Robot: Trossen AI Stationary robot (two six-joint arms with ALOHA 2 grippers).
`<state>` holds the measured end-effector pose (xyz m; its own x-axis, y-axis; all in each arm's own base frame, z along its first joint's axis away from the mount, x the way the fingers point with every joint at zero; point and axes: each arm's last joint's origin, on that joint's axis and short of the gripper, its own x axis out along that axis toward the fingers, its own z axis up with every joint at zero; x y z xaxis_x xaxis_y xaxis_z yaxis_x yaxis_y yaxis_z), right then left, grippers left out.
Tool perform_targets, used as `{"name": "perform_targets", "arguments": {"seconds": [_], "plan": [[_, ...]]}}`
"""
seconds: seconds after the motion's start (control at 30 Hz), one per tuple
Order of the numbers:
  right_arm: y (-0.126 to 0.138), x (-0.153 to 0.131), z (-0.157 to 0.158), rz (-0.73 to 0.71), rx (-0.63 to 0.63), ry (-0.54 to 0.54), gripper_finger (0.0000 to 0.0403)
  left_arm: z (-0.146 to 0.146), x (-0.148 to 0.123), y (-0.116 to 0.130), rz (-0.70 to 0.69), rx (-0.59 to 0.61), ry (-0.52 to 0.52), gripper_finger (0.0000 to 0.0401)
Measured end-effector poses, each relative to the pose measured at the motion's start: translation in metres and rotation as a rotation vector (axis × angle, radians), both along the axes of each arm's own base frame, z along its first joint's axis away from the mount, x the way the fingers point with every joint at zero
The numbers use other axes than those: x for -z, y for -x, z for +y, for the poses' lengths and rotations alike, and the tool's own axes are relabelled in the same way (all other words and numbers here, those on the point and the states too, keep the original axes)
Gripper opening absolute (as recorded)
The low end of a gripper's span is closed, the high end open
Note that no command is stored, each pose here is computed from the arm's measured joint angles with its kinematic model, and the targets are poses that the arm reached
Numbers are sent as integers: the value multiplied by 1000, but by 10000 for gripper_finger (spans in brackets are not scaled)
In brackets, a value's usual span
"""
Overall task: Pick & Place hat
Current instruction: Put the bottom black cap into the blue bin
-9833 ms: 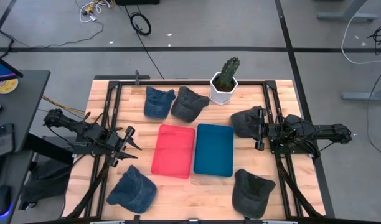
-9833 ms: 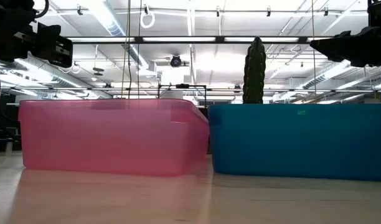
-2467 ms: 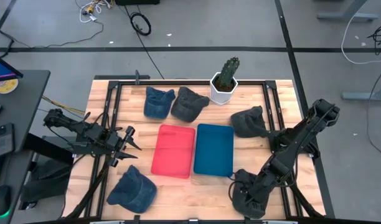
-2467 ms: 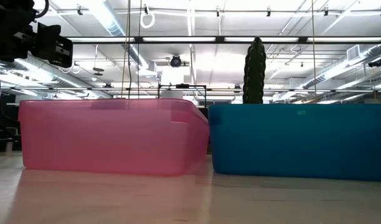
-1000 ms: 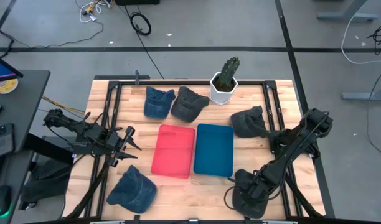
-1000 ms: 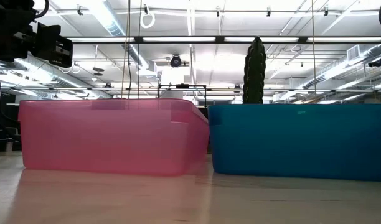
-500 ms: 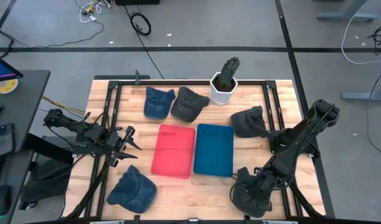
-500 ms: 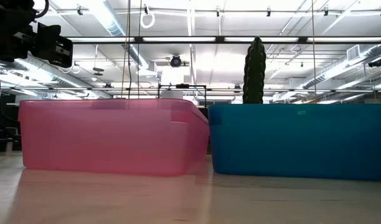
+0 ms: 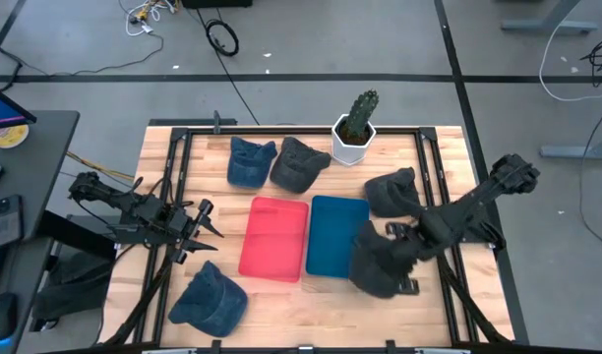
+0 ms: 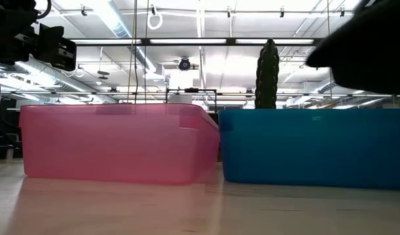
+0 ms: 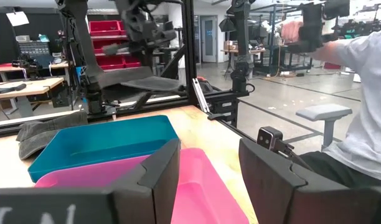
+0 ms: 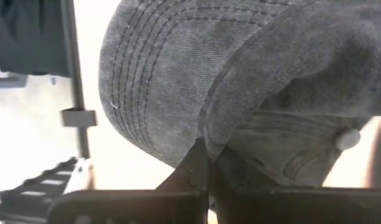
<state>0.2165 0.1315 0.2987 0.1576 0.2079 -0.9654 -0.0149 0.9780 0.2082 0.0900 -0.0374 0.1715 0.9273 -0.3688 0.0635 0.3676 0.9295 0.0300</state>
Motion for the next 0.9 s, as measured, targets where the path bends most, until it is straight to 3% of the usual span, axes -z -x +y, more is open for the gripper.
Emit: {"name": "perform_targets", "arguments": {"seconds": [0.43,0.7,0.9], "plan": [[-48,19,-60,-44,-158,91,0,0,0,0,0,0,0,170],[-75,17,-76,-74,-190,102,0,0,0,0,0,0,0,170],[-92,41,-74,10,-213,84,0,0,0,0,0,0,0,170]]}}
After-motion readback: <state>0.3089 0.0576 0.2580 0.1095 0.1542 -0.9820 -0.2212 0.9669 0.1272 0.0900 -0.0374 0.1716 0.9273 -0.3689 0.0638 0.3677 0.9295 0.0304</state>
